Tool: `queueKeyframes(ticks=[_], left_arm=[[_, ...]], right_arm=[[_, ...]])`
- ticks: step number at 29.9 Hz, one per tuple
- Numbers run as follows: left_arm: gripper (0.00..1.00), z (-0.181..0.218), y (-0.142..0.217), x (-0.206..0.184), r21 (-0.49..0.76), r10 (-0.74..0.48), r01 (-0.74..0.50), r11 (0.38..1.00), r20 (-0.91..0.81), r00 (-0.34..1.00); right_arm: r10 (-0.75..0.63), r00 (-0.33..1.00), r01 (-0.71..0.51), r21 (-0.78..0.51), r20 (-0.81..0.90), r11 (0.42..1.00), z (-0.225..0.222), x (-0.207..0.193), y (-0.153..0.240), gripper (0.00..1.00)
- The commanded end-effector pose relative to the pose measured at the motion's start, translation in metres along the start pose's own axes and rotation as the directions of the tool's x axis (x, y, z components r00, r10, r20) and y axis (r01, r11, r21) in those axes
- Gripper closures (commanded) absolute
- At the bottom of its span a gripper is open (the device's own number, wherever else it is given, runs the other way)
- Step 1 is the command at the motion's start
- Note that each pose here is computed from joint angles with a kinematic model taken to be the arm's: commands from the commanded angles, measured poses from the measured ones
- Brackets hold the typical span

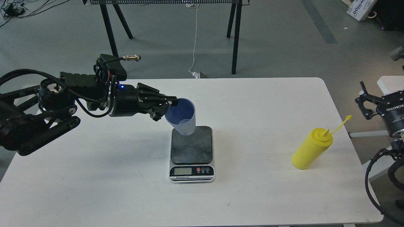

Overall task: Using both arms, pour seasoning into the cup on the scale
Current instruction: 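Carry the blue cup over and set it on the scale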

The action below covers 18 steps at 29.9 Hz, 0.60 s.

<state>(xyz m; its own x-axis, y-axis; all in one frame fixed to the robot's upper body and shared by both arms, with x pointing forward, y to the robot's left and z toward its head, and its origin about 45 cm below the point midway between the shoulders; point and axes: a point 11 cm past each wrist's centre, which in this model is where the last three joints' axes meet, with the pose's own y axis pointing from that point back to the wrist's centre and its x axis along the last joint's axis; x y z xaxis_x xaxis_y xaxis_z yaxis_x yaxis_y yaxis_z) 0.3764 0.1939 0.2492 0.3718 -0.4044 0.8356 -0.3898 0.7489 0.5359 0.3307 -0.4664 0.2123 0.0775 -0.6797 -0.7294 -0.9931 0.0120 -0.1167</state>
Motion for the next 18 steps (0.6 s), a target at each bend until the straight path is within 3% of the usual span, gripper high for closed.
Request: queueKeyframes(ticks=[1, 5, 18], left_arm=[[0.92, 0.016, -0.023, -0.016, -0.023, -0.053, 0.053, 0.998, 0.013, 0.999], [0.92, 0.021, -0.032, -0.038, -0.017, -0.135, 0.137, 0.99, 0.082, 0.988], [0.9, 0.014, -0.04, -0.04, 0.021, -0.14, 0.139, 0.99, 0.074, 0.987]], right_arm=[[0.014, 1.0, -0.014, -0.001, -0.001, 1.0, 0.0, 0.005, 0.005, 0.0], [0.026, 1.0, -0.026, -0.006, -0.003, 1.0, 0.001, 0.008, 0.009, 0.0], [0.028, 1.0, -0.028, 0.002, -0.002, 1.0, -0.001, 0.009, 0.011, 0.0]])
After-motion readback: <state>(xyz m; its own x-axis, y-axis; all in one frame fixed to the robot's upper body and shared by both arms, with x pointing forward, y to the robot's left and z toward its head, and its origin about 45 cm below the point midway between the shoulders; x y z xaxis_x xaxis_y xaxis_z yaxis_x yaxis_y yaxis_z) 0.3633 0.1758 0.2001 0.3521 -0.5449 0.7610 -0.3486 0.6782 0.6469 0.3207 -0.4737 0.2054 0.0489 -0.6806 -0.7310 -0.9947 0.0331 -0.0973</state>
